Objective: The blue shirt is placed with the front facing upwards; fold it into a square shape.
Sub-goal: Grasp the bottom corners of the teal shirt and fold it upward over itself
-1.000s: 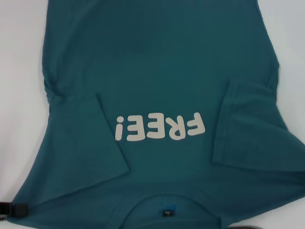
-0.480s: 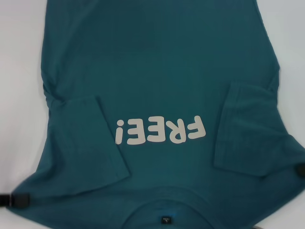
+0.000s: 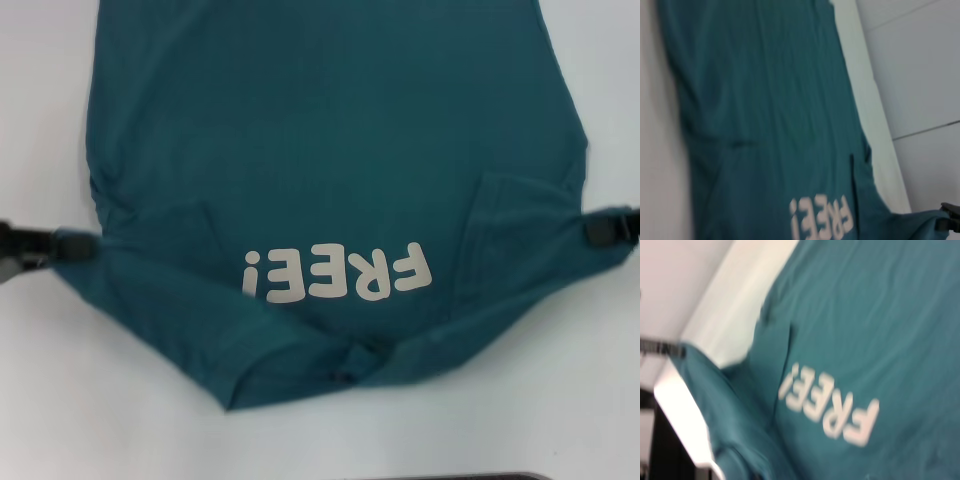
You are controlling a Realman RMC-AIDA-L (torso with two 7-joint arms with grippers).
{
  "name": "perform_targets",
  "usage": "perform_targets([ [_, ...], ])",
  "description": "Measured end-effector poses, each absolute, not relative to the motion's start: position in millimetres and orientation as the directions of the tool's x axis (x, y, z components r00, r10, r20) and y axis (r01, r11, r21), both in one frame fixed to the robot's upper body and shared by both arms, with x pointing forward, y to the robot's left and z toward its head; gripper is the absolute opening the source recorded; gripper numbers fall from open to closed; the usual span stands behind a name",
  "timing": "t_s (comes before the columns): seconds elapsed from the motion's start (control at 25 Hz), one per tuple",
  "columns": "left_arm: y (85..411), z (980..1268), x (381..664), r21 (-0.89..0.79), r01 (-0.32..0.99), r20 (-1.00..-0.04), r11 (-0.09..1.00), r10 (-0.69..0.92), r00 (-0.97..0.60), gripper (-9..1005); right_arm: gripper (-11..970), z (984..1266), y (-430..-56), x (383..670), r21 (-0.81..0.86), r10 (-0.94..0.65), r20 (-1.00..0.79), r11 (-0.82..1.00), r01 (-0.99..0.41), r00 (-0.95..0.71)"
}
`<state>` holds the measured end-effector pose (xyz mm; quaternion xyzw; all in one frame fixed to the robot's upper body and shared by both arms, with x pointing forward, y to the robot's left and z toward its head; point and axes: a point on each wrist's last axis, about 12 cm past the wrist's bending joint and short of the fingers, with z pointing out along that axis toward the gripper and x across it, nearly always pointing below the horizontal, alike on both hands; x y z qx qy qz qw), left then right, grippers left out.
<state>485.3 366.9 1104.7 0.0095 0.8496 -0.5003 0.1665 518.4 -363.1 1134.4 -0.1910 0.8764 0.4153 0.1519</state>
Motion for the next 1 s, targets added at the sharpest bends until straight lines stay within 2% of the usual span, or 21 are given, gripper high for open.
perform_targets([
  [0.56,301.9,1122.8,574.9,-0.787,0.260,-0.417,0.560,-0.170,-0.893,52,31,1146.5,-344.4,566.1,0.606,-0.104,-0.490,0.674,-0.423,-0.866],
  [1.0,305.4,1128.0,605.1,-0.726,0.234,-0.523,0.647,-0.298,-0.798,56,32,1150.5,-351.7,593.5,0.532,0.034,-0.592,0.767,-0.359,-0.805],
])
